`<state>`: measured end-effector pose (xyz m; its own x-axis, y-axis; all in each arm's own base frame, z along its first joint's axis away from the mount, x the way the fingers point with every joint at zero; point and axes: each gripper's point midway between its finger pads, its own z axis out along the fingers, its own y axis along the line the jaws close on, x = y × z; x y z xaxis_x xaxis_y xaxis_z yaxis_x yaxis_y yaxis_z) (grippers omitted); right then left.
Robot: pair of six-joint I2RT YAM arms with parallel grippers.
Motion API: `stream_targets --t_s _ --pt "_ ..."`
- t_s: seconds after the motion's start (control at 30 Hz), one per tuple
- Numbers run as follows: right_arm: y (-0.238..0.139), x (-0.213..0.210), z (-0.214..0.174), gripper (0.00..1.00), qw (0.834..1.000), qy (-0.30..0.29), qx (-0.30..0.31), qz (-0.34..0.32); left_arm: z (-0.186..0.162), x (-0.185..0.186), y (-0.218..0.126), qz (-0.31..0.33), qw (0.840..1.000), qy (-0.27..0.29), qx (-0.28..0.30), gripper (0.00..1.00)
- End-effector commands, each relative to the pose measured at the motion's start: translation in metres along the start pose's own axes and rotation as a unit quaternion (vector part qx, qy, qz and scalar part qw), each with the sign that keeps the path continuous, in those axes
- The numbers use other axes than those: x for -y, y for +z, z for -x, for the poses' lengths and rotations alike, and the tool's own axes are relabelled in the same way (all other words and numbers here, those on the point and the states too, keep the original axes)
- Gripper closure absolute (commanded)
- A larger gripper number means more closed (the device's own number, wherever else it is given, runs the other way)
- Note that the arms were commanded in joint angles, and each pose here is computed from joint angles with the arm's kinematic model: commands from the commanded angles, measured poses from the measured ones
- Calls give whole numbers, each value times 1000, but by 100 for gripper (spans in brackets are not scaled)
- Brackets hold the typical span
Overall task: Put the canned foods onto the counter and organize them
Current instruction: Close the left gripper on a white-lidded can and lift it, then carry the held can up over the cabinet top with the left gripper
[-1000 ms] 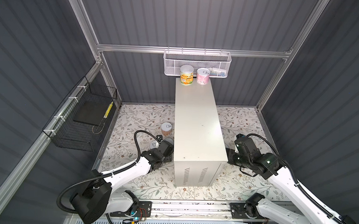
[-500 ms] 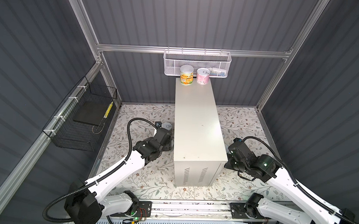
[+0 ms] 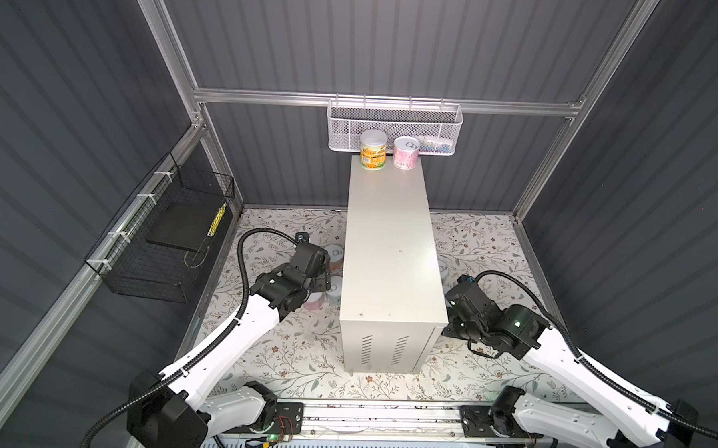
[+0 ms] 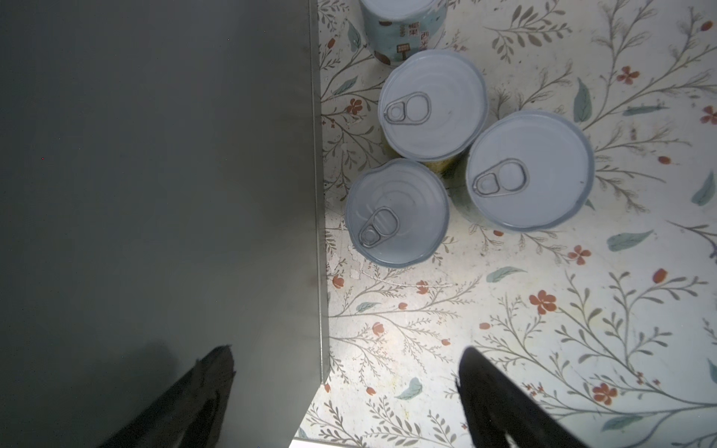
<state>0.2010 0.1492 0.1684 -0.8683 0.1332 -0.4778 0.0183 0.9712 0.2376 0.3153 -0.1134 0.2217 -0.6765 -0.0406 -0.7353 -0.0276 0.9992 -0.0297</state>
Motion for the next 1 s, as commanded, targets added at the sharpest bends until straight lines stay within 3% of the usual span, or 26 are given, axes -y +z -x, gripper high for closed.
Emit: stream_targets --t_s 0.0,0.13,0.23,0.33,0.4,0.47,0.7,0.8,0.97 --pt "-13 -5 14 7 999 13 33 13 48 -7 -27 7 999 7 53 53" --pt "-22 12 19 6 998 24 51 -4 92 -10 -58 12 996 33 81 54" --pt "-31 22 24 6 997 39 70 -7 121 0 -79 -7 995 56 88 61" --pt "-41 32 30 5 994 50 96 -11 140 13 -95 -40 992 66 96 75" --pt "-47 36 33 5 993 53 109 -12 149 23 -105 -66 991 73 93 93" --pt "-53 37 37 5 992 54 117 -12 156 35 -114 -100 988 83 89 99" --pt "-62 32 47 5 990 47 136 -3 165 74 -140 -179 975 114 62 100" --pt "-63 30 50 5 989 43 142 0 163 101 -147 -177 970 157 60 100" --pt "-68 30 56 5 987 40 155 4 156 127 -138 -197 963 179 35 100"
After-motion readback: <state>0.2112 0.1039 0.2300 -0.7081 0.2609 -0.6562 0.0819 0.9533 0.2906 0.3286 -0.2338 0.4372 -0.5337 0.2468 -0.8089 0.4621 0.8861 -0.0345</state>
